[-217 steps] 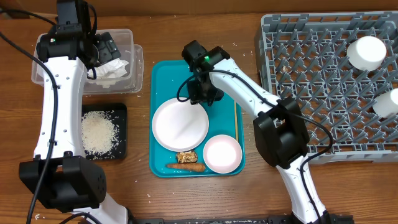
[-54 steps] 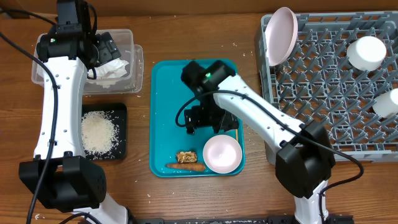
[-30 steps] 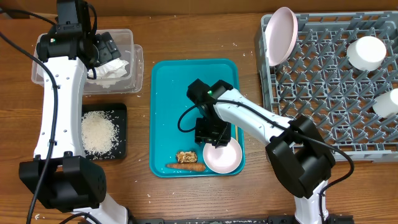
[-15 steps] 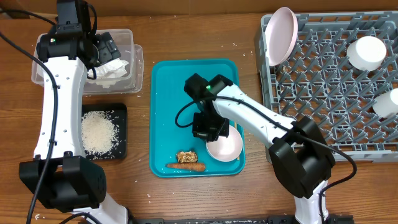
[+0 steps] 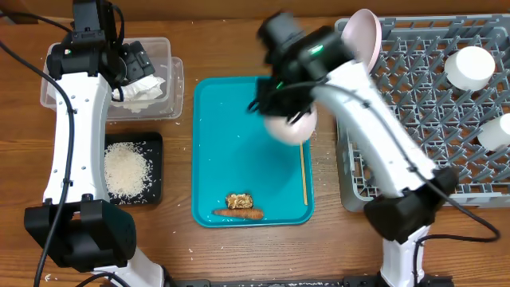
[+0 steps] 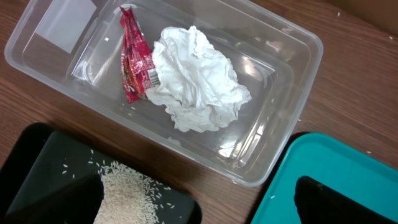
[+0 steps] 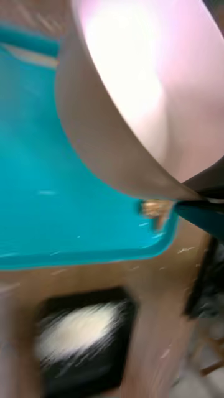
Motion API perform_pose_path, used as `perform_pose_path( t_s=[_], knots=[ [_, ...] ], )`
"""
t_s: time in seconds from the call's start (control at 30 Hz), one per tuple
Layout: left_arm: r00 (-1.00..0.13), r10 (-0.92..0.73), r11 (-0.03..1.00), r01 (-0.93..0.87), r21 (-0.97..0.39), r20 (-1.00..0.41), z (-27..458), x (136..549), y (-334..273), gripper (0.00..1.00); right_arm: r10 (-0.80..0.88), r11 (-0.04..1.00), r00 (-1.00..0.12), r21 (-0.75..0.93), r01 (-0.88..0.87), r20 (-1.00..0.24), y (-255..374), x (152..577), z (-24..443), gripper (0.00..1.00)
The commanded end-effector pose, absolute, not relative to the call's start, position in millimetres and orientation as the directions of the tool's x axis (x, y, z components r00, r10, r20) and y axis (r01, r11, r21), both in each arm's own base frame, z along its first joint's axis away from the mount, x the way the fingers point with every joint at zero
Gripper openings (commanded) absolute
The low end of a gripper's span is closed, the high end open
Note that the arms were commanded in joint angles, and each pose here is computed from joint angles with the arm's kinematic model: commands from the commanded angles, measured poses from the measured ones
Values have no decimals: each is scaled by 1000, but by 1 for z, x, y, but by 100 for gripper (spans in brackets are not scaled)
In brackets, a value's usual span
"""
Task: Sort waste into correct bins and load items into the dishwasher
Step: 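Carry the pink bowl into the dish rack and release it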
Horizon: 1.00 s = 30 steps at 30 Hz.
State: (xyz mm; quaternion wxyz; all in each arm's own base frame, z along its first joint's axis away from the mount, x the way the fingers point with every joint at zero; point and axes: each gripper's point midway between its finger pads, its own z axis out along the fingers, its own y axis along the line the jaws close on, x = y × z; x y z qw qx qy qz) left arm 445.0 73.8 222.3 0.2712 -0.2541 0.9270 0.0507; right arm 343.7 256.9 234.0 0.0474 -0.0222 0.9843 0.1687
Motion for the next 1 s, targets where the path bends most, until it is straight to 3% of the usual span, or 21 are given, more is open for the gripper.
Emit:
perform_pose_path(
  t_s=[0.0, 0.3, 0.67, 0.97],
  knots=[
    [-711, -456, 860, -506, -61, -535, 227, 444, 72, 100, 99, 932, -947, 362, -19, -306, 174, 387, 300, 4],
    [-711, -456, 860, -506, -61, -535, 227, 444, 72, 100, 45, 847, -870, 480, -228, -492, 48, 437, 318, 4],
    [-711, -456, 860, -506, -61, -535, 227, 444, 72, 100, 221, 653, -770, 677, -339, -599, -35, 494, 309, 4],
    [-712, -456, 860, -506, -61, -534, 227, 444, 72, 100, 298, 576, -781, 756, -311, -549, -56, 537, 257, 4]
  ],
)
